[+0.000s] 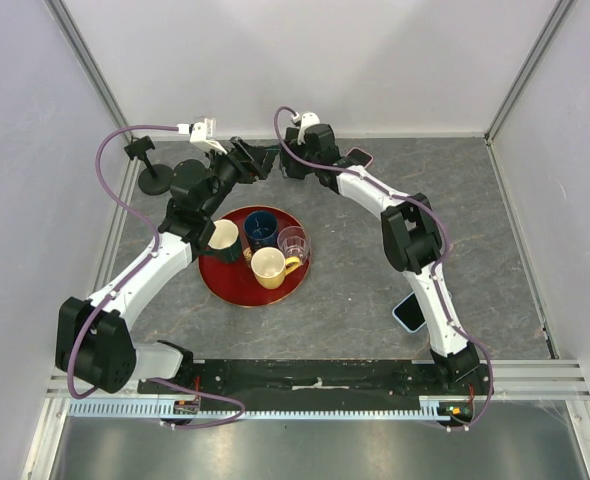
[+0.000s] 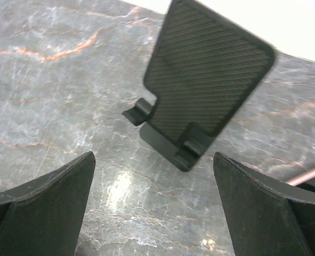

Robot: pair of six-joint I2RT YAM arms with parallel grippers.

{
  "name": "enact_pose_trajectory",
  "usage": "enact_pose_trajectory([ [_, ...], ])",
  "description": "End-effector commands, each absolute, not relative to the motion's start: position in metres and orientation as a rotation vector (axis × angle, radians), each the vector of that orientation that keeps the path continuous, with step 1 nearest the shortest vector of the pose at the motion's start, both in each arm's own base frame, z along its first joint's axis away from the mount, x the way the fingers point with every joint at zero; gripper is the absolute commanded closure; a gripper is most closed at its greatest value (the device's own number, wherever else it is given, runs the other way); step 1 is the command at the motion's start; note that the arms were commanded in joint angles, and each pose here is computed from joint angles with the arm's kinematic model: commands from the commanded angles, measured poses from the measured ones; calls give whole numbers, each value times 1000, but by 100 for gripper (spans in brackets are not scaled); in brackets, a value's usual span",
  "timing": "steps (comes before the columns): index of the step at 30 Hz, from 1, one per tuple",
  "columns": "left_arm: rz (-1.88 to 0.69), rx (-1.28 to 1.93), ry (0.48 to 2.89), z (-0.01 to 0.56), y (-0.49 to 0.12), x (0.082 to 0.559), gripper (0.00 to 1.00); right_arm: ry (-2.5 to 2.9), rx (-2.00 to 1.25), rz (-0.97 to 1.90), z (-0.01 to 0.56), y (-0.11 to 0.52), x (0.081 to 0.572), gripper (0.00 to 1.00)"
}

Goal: Place the phone on the phone stand

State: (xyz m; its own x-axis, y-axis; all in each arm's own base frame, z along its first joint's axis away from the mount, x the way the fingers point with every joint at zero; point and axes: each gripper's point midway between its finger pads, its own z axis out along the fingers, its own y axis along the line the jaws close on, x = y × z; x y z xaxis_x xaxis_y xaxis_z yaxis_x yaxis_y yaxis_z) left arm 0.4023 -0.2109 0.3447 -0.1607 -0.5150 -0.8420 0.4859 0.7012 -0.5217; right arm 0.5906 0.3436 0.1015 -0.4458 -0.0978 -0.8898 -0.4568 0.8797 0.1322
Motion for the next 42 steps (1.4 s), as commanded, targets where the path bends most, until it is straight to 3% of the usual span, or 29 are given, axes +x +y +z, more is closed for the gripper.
enact_pose_trajectory([
  [1, -836, 21, 1451, 351, -211, 405, 24, 1914, -188, 310, 172, 308, 602, 2],
  [6, -825, 21, 1455, 349, -210, 406, 24, 1891, 37, 230, 191, 274, 604, 2],
  [14, -821, 21, 1460, 347, -210, 408, 23, 1946, 308, 178, 157, 221, 619, 2],
  [20, -804, 30, 1516, 332, -215, 419, 23, 1978, 214, 187, 149, 229, 626, 2],
  [27, -815, 36, 1518, 330, -218, 421, 23, 1912, -101, 487, 159, 294, 610, 3],
  [30, -817, 36, 1516, 330, -219, 421, 23, 1904, -161, 458, 160, 303, 609, 5],
  [34, -825, 38, 1518, 330, -219, 421, 24, 1983, -160, 393, 136, 301, 612, 20],
  [42, -840, 36, 1515, 330, -221, 420, 24, 1982, -186, 380, 128, 308, 614, 30],
])
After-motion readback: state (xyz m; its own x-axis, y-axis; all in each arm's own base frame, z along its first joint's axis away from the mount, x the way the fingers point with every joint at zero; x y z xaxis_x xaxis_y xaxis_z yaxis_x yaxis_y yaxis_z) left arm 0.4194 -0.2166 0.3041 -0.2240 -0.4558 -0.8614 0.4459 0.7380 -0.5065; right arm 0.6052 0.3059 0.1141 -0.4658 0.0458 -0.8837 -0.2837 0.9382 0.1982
